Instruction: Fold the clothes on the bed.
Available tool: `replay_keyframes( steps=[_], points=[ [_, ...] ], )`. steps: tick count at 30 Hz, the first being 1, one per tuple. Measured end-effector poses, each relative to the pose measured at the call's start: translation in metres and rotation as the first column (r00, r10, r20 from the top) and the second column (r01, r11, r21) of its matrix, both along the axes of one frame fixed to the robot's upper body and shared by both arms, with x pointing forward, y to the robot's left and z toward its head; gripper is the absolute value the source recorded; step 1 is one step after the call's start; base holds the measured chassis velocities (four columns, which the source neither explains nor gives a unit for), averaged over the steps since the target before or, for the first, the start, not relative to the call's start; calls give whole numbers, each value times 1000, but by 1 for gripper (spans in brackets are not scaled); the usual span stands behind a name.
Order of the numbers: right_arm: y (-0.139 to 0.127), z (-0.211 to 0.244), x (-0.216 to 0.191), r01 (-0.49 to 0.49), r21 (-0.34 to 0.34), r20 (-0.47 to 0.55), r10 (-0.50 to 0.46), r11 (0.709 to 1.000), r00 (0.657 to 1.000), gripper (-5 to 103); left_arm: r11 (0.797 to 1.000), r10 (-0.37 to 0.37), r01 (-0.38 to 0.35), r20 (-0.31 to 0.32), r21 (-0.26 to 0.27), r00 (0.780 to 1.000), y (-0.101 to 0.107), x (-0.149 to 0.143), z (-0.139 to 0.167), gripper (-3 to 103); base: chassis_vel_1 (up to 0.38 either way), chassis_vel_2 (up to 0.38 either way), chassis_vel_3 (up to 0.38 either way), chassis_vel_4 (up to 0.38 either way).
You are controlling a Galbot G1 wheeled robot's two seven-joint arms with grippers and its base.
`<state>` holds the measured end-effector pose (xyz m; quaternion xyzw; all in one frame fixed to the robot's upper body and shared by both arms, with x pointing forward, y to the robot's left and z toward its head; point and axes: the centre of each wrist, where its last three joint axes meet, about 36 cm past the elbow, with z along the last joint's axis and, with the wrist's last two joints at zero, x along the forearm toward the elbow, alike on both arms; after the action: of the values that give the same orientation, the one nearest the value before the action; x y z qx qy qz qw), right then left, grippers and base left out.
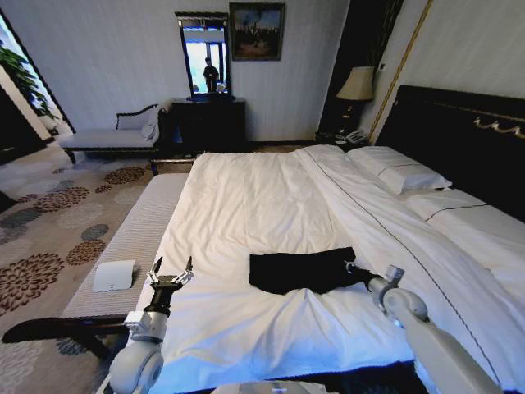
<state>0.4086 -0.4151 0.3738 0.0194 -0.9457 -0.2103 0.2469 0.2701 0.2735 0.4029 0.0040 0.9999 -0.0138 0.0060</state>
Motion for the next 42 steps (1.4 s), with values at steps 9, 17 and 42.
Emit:
replay_keyframes(
  steps=[9,17,42],
  points=[
    [64,29,11,-91,116,51,85,989,995,3,1000,0,0,0,0,1000,0,0,0,100,0,0,0,0],
    [110,38,19,-140,195,86,126,971,988,3,1000,0,0,0,0,1000,0,0,0,100,0,0,0,0],
    [189,-15,14,-170,279,41,165,945,985,3,1000,0,0,0,0,1000,0,0,0,100,0,0,0,0]
  ],
)
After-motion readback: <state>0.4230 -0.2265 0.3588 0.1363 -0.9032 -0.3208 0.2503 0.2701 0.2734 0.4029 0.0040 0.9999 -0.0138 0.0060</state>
